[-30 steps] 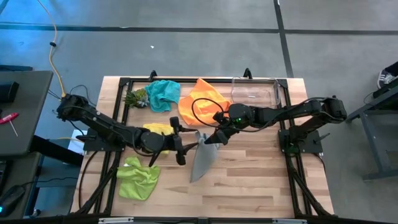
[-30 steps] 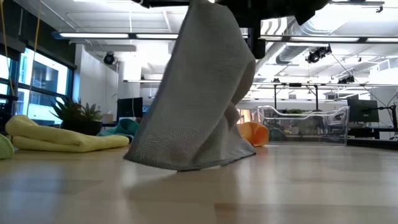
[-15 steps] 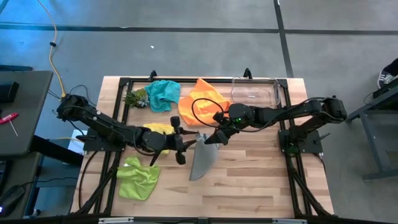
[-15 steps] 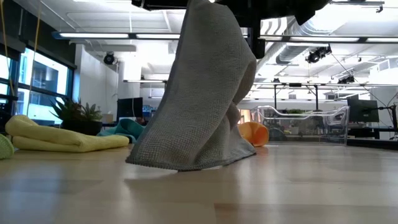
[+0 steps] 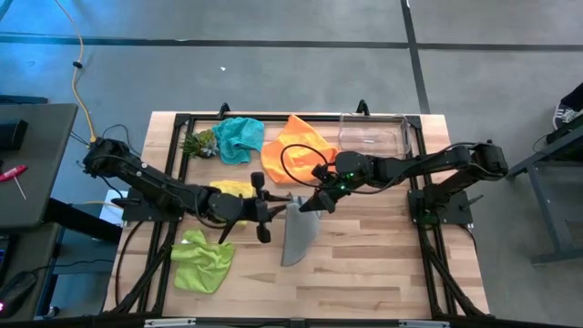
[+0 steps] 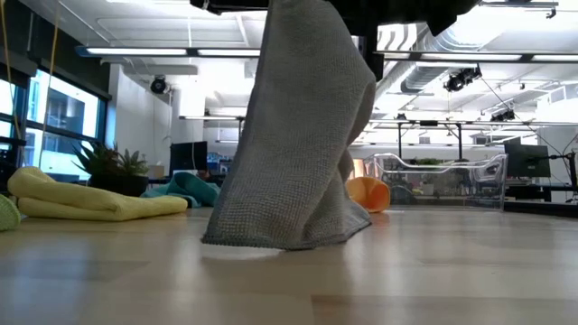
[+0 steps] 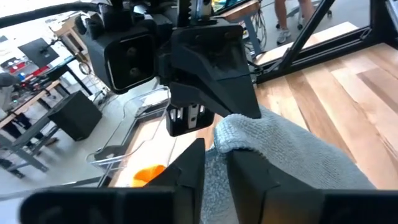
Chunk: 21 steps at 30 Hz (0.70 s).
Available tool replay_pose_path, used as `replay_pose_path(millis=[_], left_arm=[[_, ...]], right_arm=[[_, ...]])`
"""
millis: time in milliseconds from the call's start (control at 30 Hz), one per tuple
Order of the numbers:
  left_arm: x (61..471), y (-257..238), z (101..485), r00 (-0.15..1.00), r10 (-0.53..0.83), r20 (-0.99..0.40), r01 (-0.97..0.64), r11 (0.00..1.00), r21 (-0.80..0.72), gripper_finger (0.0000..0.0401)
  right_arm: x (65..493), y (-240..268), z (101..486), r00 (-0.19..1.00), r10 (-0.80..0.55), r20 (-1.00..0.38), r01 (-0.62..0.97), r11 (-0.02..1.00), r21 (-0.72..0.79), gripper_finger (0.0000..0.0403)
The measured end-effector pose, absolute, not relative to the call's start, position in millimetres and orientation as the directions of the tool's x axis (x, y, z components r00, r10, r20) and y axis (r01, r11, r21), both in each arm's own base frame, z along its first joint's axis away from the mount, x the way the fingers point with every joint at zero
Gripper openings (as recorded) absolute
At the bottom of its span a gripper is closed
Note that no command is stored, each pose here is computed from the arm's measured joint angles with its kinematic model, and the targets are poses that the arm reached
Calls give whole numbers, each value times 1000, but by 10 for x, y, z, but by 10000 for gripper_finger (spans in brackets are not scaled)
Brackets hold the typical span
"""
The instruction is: Fold microfiber towels
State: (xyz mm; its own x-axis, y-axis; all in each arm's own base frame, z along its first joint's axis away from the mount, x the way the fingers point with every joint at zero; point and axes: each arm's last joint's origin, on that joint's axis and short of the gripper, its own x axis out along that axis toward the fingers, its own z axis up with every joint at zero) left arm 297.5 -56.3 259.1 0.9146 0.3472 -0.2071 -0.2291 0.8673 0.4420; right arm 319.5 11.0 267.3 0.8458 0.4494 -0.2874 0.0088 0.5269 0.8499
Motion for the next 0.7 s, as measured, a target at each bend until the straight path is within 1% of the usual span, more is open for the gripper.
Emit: replay_pose_path(millis=[67, 133, 300, 467, 567, 700], left_arm=[[2971, -577, 2591, 914, 349, -206, -226, 862, 454, 21], [2968, -593, 2591, 916, 344, -206, -218, 859, 464, 6], [2953, -590, 2565, 908, 346, -236, -203, 858, 473, 2], [2857, -556, 2598, 891, 355, -284, -206, 872, 444, 1], [2763, -507, 2624, 870, 367, -330, -211, 881, 424, 0], [2595, -428, 2646, 823, 393, -410, -244, 896, 370, 0]], right_arm=[[3195, 109, 2673, 846, 449, -287, 9, 527, 850, 0], [3195, 109, 2673, 846, 449, -287, 9, 527, 850, 0], [3195, 109, 2673, 846, 449, -287, 9, 527, 850, 0], [3196, 102, 2674, 848, 446, -286, 20, 513, 858, 4], [3197, 61, 2672, 855, 432, -289, 32, 511, 859, 26], [3195, -51, 2681, 889, 351, -295, 45, 574, 818, 79]])
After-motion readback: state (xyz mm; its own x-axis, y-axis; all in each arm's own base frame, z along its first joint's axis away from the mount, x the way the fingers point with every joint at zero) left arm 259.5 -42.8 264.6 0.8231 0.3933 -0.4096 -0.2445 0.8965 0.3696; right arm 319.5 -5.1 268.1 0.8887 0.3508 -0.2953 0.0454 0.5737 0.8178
